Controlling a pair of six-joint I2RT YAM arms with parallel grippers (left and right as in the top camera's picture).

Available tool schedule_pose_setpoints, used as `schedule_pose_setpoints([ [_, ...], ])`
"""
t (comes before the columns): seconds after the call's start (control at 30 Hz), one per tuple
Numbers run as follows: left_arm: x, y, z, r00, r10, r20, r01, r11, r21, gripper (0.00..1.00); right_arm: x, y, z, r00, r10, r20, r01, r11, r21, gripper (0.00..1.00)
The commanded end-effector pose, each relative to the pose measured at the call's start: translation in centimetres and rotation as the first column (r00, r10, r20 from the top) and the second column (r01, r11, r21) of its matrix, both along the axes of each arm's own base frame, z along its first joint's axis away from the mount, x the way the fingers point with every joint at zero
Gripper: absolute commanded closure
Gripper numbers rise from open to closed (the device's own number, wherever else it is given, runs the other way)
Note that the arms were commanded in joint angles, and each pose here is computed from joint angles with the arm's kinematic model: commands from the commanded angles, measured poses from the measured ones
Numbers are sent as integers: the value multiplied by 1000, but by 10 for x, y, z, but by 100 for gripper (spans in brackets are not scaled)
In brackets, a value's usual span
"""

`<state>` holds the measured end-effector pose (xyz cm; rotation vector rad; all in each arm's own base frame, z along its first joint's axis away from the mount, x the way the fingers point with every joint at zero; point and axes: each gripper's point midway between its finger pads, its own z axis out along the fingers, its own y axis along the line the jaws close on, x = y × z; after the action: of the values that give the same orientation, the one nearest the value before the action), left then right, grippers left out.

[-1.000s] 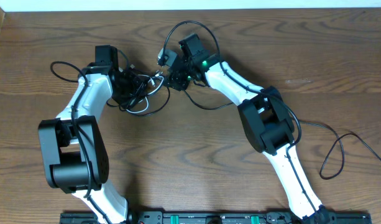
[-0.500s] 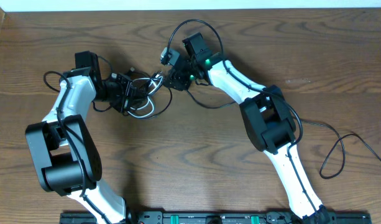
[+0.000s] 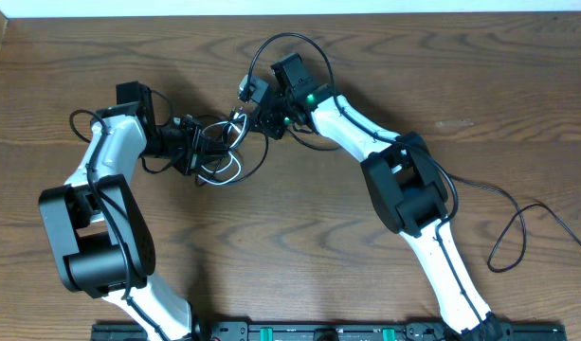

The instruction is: Untangle cables

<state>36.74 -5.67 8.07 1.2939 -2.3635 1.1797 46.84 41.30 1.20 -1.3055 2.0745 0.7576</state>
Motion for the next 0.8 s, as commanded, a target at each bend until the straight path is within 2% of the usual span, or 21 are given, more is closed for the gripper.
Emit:
schedule_pose_setpoints([
  [0.0,-4,2,-7,1000,4,-28,-3,1000,18,93,5,-4,44,998,-21,51,20,1000,12,65],
  [0.43,-3,3,-8,1000,4,-26,-4,1000,21,92,-1,-11,64,1000,-5,22,4,999,36,61],
  [0.63,-3,-2,-3,1000,1,-19,-2,1000,-20,93,-7,-11,53,999,34,42,-34,999,2,63],
  [0.77,-4,-4,0,1000,-1,-21,0,999,-39,93,7,-15,49,994,-25,111,33,997,-65,64],
])
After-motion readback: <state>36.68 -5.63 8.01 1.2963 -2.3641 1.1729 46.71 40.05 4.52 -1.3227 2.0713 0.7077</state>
